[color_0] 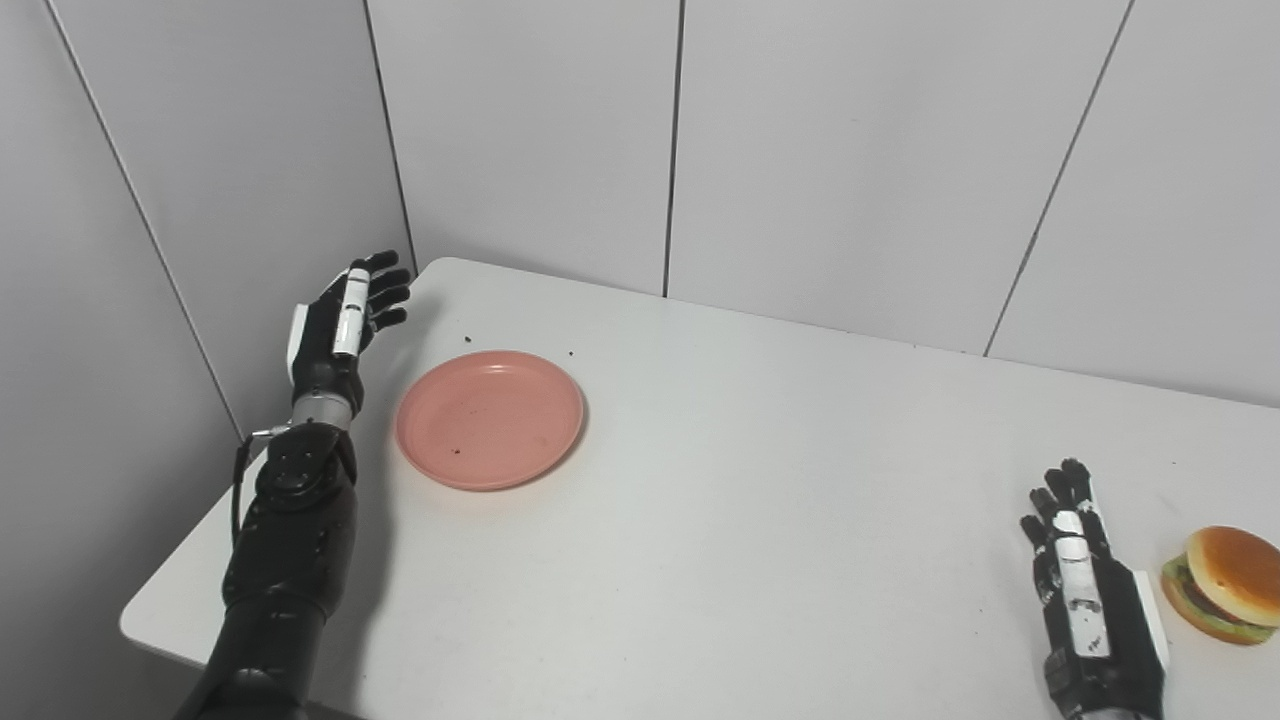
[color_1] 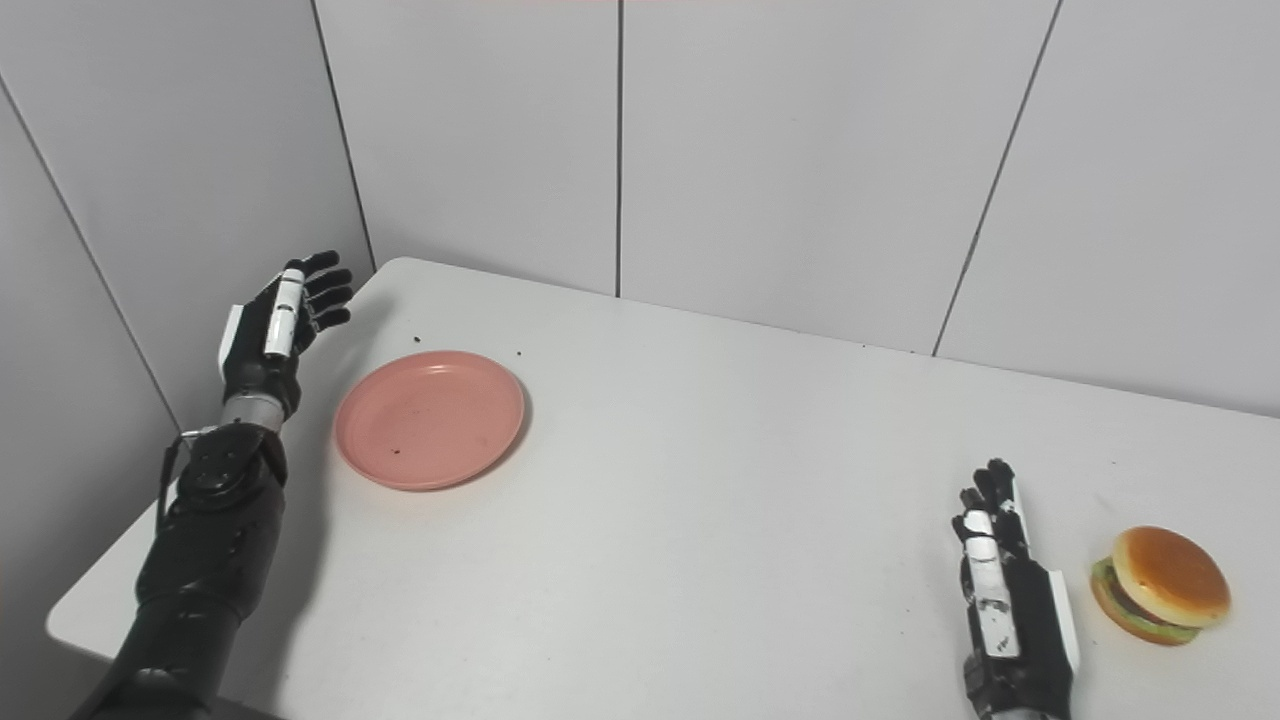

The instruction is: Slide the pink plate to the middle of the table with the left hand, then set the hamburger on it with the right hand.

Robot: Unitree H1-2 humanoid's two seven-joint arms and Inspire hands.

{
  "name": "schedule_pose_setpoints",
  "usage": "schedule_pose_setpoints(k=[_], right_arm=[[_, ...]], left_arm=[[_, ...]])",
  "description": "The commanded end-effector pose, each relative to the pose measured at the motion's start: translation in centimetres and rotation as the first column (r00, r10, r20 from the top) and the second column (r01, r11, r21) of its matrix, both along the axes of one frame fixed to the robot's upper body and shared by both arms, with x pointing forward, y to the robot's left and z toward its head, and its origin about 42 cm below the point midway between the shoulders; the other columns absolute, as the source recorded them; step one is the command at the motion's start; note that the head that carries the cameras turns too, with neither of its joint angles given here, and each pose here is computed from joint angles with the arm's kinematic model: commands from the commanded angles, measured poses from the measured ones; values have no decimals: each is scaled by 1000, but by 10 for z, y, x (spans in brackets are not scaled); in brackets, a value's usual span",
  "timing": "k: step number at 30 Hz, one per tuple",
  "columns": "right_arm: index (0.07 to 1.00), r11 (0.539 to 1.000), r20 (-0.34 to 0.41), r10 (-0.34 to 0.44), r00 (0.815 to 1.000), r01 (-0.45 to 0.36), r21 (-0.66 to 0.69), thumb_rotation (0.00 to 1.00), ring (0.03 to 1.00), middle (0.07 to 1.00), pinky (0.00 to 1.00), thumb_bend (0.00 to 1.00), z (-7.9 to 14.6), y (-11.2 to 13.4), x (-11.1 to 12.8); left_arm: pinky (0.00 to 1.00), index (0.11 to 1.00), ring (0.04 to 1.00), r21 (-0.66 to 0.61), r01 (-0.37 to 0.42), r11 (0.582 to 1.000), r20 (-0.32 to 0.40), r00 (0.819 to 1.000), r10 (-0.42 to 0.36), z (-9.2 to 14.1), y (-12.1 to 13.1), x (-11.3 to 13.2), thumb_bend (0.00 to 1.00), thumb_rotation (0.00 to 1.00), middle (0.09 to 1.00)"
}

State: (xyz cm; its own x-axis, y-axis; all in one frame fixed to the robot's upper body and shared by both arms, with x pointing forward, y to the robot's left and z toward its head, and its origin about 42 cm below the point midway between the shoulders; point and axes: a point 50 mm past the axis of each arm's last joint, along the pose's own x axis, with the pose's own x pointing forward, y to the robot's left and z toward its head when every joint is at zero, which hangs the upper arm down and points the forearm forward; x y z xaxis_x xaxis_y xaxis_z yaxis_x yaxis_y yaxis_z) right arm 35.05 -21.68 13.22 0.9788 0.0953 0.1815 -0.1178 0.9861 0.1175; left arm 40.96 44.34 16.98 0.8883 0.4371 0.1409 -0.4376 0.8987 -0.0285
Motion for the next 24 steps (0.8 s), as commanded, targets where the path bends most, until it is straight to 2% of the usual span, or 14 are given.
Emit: schedule_pose_setpoints(k=[1,6,8,11,13,17,20,24], right_arm=[[1000,1000,5,6,1000,-6,26,786,1000,1000,1000,490,-2,1,-1],[1000,1000,1,6,1000,-6,23,753,1000,1000,1000,511,-3,2,0],[1000,1000,0,7,1000,-7,12,771,1000,1000,1000,519,-3,3,0],[1000,1000,-2,7,1000,-7,14,769,1000,1000,1000,523,-3,2,0],[1000,1000,0,10,1000,-10,11,781,1000,1000,1000,491,-2,2,-1],[1000,1000,2,8,1000,-8,19,780,1000,1000,1000,474,-2,2,-1],[1000,999,0,-4,1000,4,34,758,1000,1000,1000,478,-2,3,0],[1000,1000,4,-2,1000,2,17,775,1000,1000,1000,473,-1,2,-1]], left_arm=[[706,703,746,51,2,999,116,993,-8,37,15,14,258,867,733],[715,699,747,32,10,999,86,996,-13,22,29,14,245,836,731],[719,697,748,19,2,1000,61,998,-3,16,30,13,261,814,728],[739,714,764,-1,-7,1000,31,1000,7,6,26,11,273,802,741],[755,721,770,-7,-2,1000,24,1000,2,4,20,9,267,787,750],[747,713,752,-52,-15,999,7,1000,15,-3,12,8,242,855,733],[743,715,756,-57,-7,998,4,1000,8,-8,4,7,247,857,738],[751,732,779,-66,11,998,-4,1000,-11,-16,-5,5,253,859,765]])
